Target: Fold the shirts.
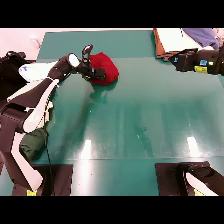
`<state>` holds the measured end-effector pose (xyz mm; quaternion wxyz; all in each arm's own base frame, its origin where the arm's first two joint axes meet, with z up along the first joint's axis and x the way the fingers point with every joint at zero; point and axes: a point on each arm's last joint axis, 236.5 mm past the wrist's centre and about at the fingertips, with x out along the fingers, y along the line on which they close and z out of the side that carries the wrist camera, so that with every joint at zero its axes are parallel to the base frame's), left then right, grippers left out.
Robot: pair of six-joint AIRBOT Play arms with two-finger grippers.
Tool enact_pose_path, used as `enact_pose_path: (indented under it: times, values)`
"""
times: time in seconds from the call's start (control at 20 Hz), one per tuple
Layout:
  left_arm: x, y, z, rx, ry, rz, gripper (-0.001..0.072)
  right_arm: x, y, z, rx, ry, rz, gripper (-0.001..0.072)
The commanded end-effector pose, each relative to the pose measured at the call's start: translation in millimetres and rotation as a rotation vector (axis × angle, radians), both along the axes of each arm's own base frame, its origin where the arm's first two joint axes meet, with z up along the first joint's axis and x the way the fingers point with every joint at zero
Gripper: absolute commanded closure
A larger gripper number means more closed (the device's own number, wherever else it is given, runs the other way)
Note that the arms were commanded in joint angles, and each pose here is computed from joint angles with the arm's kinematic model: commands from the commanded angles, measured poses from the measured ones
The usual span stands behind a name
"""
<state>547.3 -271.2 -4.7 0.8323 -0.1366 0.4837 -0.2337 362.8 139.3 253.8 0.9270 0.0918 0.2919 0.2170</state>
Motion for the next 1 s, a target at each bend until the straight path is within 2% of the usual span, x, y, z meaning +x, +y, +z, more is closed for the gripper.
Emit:
enact_pose_path:
  times: [0.0, 0.2, 0.3, 0.55, 0.7, 0.95]
  values:
    - [8.4, 1.6, 15.6, -0.026, -0.02, 0.005, 0.0675, 0.0, -0.3, 2.5, 0.002, -0.008, -0.002, 0.0696]
    - [26.2, 18.8, 151.6, -0.089, -0.258, 0.017, 0.0684, -0.6, -6.8, 43.5, 0.041, -0.154, -0.041, 0.0696]
    - [12.1, 31.7, 245.9, -0.111, -0.454, 0.022, 0.0684, -10.8, -10.2, 65.5, 0.058, -0.22, -0.05, 0.0696]
    - [-104.1, 44.8, 412.2, -0.1, -0.795, -0.071, 0.0685, -34.3, -14.7, 95.4, 0.078, -0.307, -0.054, 0.0696]
    - [-157.0, 14.4, 428.4, -0.069, -0.836, -0.178, 0.0685, -38.3, -16.3, 104.8, 0.084, -0.335, -0.058, 0.0696]
    - [-206.6, -93.8, 355.5, -0.072, -0.711, -0.451, 0.0681, -36.2, -12.1, 133.5, 0.062, -0.344, -0.03, 0.0696]
